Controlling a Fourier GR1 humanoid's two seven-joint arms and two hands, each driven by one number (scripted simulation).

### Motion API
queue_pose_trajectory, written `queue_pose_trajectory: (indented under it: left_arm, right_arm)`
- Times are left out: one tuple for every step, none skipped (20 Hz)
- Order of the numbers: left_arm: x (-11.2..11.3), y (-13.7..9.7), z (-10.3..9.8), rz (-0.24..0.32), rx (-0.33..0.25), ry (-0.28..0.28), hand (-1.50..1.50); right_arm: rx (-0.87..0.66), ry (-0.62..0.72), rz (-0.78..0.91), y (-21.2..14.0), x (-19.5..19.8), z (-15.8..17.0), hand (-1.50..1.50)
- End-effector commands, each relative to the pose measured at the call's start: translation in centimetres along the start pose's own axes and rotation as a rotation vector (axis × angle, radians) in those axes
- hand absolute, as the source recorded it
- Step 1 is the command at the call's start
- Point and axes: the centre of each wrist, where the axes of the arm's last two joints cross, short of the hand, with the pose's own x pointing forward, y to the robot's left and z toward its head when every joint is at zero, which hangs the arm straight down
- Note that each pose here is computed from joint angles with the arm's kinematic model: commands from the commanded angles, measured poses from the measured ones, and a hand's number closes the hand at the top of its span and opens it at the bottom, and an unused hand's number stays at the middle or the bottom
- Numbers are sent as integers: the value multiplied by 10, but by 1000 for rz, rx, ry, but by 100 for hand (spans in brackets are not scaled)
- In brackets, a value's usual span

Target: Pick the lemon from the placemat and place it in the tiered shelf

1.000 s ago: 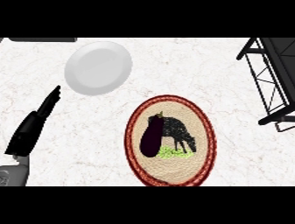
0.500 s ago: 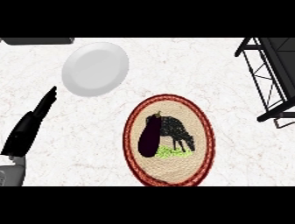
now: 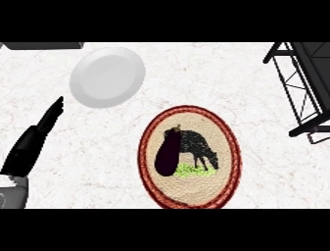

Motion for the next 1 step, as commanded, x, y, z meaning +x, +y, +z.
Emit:
queue_pose_trajectory:
  left_arm:
    - [-7, -14, 4, -8, 10, -3, 0]
  right_arm:
    - [9, -55, -32, -27, -29, 24, -150]
